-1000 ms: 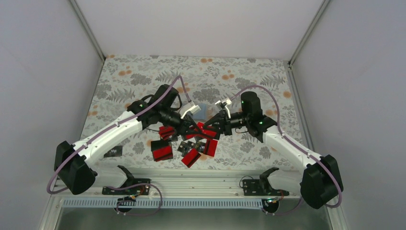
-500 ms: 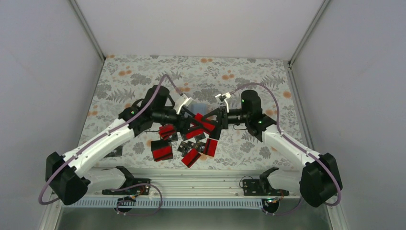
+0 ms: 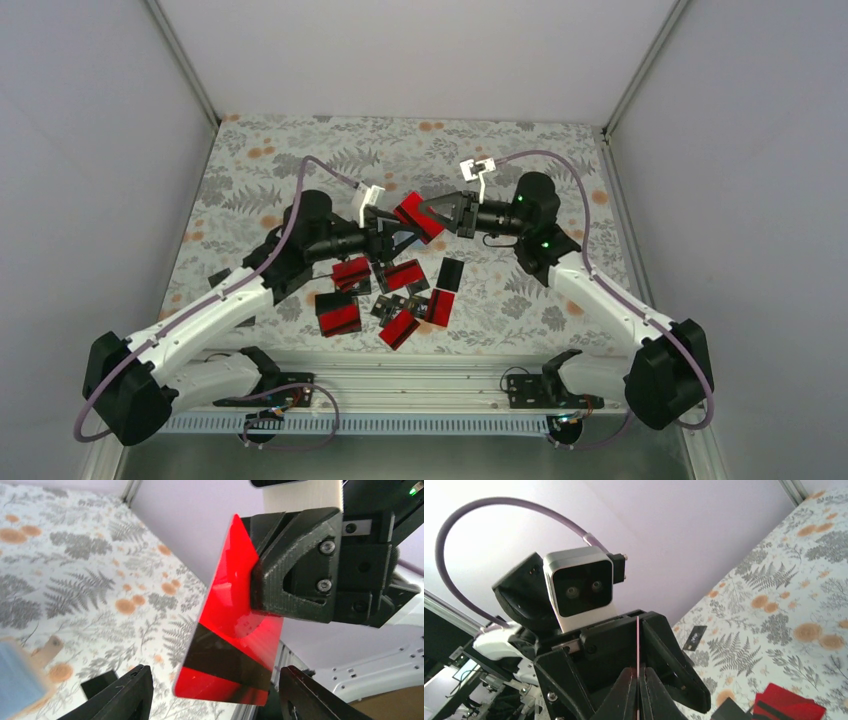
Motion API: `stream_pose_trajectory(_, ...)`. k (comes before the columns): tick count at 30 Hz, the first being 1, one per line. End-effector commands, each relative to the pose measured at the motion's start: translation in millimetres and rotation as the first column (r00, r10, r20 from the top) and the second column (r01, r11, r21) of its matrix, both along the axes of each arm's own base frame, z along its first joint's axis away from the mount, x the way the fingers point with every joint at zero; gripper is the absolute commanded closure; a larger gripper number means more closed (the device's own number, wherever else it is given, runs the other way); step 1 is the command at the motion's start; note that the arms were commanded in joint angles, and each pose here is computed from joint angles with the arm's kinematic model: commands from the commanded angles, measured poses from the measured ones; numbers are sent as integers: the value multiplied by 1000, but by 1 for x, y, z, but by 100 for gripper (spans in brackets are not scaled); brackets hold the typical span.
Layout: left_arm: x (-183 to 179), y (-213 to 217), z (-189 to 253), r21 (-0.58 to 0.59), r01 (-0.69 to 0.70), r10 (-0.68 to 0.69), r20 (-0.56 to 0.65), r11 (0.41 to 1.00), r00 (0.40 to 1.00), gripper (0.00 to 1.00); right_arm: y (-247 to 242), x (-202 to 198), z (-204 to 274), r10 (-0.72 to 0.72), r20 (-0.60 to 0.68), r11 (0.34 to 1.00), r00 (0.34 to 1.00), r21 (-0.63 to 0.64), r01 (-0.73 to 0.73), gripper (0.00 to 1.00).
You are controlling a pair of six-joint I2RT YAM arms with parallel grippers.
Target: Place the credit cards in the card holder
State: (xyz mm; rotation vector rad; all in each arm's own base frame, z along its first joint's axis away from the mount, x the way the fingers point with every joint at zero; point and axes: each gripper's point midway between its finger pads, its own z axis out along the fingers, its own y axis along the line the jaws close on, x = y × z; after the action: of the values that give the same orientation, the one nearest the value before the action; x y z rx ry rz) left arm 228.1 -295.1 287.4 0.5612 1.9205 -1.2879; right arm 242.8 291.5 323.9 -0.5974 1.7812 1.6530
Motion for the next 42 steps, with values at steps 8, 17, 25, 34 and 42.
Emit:
stream_pose_trajectory(8,7,-7,60,-239,18,10,114,971,993,67,2,3,46,-8,58,993,998,114,2,96)
stream_pose_trajectory(17,10,-8,54,-168,11,7,111,986,994,98,5,5,39,28,130,999,991,26,-32,63)
stream_pose_trajectory(25,9,8,35,11,30,-31,98,999,995,98,-5,2,-7,185,221,975,958,-161,-151,42)
stream_pose_trajectory(34,-4,10,15,82,168,-174,65,982,983,98,-5,-26,-9,357,232,934,905,-121,-337,51)
stream_pose_trajectory(42,-8,4,15,81,224,-229,63,971,971,98,2,-22,-22,383,173,922,907,-123,-366,70)
